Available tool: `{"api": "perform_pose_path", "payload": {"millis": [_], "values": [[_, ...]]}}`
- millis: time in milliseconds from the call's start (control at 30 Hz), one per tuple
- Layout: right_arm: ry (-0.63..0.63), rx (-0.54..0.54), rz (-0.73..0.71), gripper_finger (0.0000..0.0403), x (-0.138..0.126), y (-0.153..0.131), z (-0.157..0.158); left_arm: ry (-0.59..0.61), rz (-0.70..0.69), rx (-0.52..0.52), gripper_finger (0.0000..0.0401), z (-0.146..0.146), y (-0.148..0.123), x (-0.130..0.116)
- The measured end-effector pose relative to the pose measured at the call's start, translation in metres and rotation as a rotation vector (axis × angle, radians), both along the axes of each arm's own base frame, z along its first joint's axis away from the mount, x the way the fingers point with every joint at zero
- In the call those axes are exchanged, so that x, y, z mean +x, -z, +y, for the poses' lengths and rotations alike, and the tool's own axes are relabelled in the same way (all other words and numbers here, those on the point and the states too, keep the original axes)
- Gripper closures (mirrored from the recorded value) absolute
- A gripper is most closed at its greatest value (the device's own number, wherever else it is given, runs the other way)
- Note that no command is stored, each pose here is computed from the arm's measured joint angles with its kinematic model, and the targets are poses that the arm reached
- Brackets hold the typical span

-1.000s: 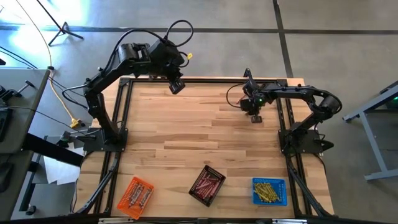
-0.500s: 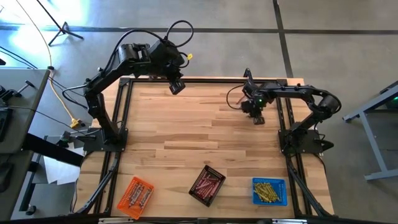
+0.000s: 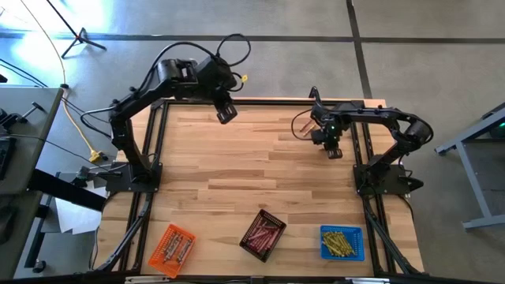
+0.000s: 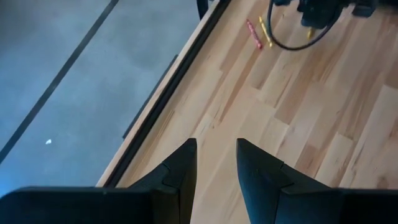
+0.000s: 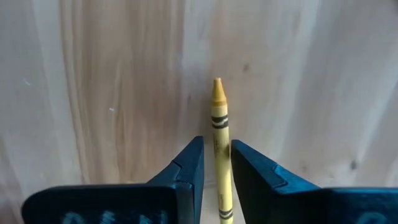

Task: Sort crayons
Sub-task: Put the yellow crayon into the blue bin

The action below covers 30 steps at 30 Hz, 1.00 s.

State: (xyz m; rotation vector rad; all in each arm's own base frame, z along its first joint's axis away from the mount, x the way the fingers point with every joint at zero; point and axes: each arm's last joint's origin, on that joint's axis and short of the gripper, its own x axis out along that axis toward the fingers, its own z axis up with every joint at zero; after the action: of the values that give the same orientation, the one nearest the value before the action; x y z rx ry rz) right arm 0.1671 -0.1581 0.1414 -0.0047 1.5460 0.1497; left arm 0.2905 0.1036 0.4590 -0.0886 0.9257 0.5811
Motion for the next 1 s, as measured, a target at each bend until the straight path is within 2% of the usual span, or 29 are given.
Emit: {"api": "perform_pose_path", "payload": {"millis": [300, 400, 600, 700, 800, 1000], "values": [[-0.001, 0.005, 0.001, 0.0336, -0.006, 0.011, 0.006, 0.0, 0.026, 0.024, 0.03, -0.001, 0.009, 0.007], [0.035, -0.002, -0.003, 0.0338, -0.006, 0.012, 0.006, 0.009, 0.03, 0.033, 0.03, -0.003, 0.009, 0.008], [0.121, 0.009, 0.008, 0.039, -0.006, 0.012, 0.006, 0.005, 0.032, 0.039, 0.03, -0.003, 0.009, 0.008], [0.204, 0.013, 0.015, 0.0391, -0.006, 0.009, 0.006, 0.009, 0.035, 0.042, 0.03, -0.003, 0.009, 0.008], [0.279, 0.03, 0.004, 0.0396, -0.004, -0.001, 0.006, 0.021, 0.042, 0.048, 0.03, -0.003, 0.009, 0.008], [0.415, 0.071, -0.113, 0.0399, -0.001, -0.052, 0.01, 0.041, 0.06, 0.057, 0.03, -0.003, 0.01, 0.007]]}}
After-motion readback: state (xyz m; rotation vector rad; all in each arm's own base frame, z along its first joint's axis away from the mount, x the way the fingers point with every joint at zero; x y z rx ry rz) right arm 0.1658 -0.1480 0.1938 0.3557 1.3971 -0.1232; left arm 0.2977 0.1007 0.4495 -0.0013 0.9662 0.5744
